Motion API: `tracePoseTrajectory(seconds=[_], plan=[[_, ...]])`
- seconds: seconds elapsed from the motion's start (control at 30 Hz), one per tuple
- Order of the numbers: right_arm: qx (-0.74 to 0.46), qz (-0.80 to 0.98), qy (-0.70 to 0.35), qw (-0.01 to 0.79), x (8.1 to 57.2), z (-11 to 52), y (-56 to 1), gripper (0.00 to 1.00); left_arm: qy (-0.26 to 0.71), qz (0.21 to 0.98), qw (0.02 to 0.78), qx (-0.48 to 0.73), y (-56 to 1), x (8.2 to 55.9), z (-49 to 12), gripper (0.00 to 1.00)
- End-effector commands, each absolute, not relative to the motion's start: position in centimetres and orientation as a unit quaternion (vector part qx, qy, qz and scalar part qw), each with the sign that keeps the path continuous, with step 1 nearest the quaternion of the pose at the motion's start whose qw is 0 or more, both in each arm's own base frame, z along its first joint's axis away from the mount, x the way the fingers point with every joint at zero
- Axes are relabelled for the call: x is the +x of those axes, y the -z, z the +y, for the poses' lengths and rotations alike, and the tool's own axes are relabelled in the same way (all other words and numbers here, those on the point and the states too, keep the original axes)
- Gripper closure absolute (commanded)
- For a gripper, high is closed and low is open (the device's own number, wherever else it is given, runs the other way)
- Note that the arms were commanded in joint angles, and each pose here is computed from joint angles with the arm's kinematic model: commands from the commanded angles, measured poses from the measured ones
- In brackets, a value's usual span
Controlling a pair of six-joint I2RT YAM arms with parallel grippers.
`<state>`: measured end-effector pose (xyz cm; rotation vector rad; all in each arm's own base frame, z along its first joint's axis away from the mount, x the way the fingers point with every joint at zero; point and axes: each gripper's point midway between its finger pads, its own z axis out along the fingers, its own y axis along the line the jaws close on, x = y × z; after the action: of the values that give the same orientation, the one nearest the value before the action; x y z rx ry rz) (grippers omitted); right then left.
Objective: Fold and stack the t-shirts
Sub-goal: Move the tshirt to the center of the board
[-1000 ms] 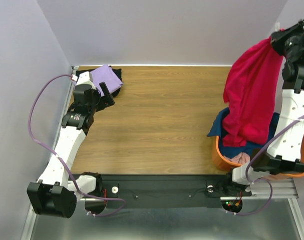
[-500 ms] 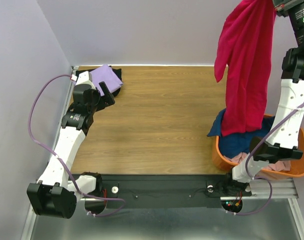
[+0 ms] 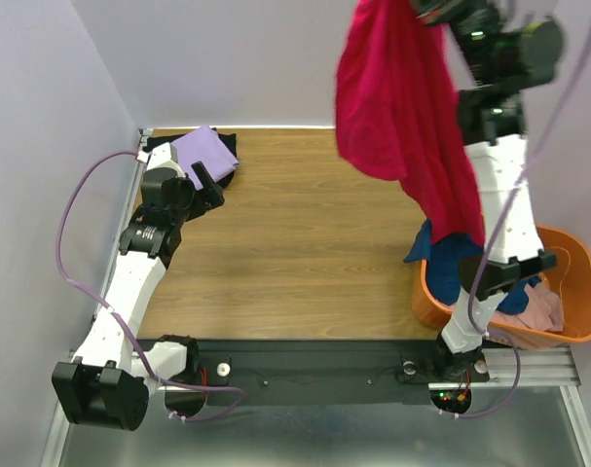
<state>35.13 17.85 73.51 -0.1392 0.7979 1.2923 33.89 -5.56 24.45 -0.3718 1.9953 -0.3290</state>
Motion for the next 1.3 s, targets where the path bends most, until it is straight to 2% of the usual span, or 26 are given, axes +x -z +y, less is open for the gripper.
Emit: tracePoseTrajectory(seconds=[0.0,0.13,0.23,0.37,0.53,0.63,0.73,0.97,1.1,1.27], plan=[[-0.097,0.393,-0.567,0.717,36.2,25.4,-70.3,1.0,0.15,0.811,0.544,-0.156,-26.3,33.7,-5.5,0.01],[-0.099,0.502,-0.541,0.668,39.5,31.2,-62.2,0.99,0.145,0.811,0.544,-0.159,-26.3,33.4,-5.3,0.01],[-0.109,0.563,-0.508,0.642,40.1,33.5,-57.3,0.98,0.139,0.811,0.545,-0.161,-26.4,33.1,-5.0,0.01],[-0.097,0.659,-0.454,0.592,40.9,33.1,-49.8,0.0,0.126,0.813,0.544,-0.167,-26.1,32.8,-4.5,0.01],[-0.06,0.731,-0.343,0.587,40.7,28.8,-44.4,0.0,0.119,0.817,0.54,-0.166,-25.6,32.7,-4.3,0.01],[-0.04,0.787,-0.271,0.554,40.4,26.4,-39.1,0.0,0.123,0.818,0.539,-0.16,-25.4,32.9,-4.6,0.01],[-0.029,0.846,-0.223,0.483,39.2,25.1,-31.9,0.0,0.119,0.822,0.534,-0.156,-24.7,33.2,-4.6,0.01],[-0.045,0.923,-0.149,0.352,36.2,25.1,-19.7,0.0,0.11,0.839,0.512,-0.145,-23.2,33.5,-4.7,0.01],[-0.064,0.943,-0.109,0.308,35.3,25.7,-14.4,0.0,0.11,0.84,0.512,-0.145,-23.2,33.6,-4.7,0.01],[-0.034,0.948,-0.059,0.311,36.3,24.6,-11.1,0.0,0.103,0.842,0.509,-0.146,-23.3,33.3,-4.5,0.01]])
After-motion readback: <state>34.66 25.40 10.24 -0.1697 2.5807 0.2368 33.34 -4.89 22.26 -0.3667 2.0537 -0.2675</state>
